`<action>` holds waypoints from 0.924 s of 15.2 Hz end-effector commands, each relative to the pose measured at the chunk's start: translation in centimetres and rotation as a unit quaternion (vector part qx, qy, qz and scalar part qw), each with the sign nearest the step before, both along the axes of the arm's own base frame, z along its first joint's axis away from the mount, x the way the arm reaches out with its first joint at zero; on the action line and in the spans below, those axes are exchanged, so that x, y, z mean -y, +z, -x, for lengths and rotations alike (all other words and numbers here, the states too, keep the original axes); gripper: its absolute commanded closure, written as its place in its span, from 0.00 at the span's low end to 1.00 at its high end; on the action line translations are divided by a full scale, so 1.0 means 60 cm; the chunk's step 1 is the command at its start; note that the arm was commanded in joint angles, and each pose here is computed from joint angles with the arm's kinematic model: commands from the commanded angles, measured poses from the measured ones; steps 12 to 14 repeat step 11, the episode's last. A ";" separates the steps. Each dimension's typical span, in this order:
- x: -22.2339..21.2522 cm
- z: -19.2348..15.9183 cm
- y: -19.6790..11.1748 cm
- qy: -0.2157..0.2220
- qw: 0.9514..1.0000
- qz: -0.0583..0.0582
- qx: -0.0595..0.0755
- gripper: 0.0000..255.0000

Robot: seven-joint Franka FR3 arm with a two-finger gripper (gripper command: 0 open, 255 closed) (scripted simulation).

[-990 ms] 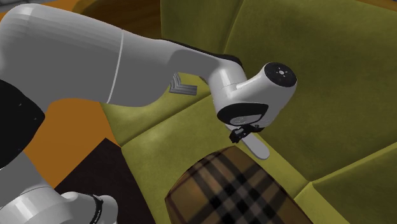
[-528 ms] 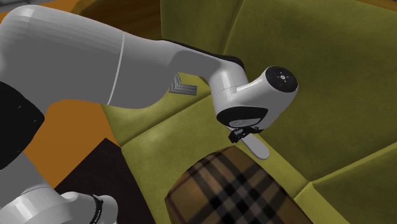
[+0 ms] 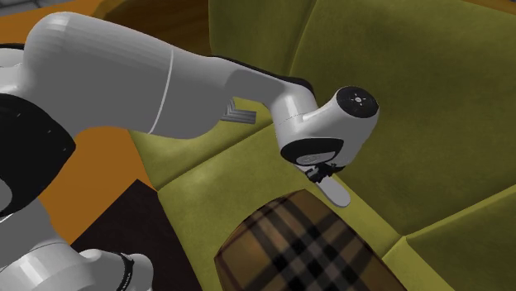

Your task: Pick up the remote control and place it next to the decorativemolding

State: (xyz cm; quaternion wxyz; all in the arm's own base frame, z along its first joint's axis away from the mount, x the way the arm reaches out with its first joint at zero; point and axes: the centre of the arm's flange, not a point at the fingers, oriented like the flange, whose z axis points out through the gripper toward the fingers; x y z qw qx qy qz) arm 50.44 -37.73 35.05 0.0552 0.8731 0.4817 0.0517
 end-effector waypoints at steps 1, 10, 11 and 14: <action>0.002 -0.001 -0.025 0.000 1.000 0.008 -0.007 1.00; 0.006 0.003 0.004 -0.001 1.000 0.007 -0.007 1.00; 0.006 0.003 0.013 -0.001 1.000 0.007 -0.007 1.00; 0.006 0.003 0.013 -0.001 1.000 0.007 -0.007 1.00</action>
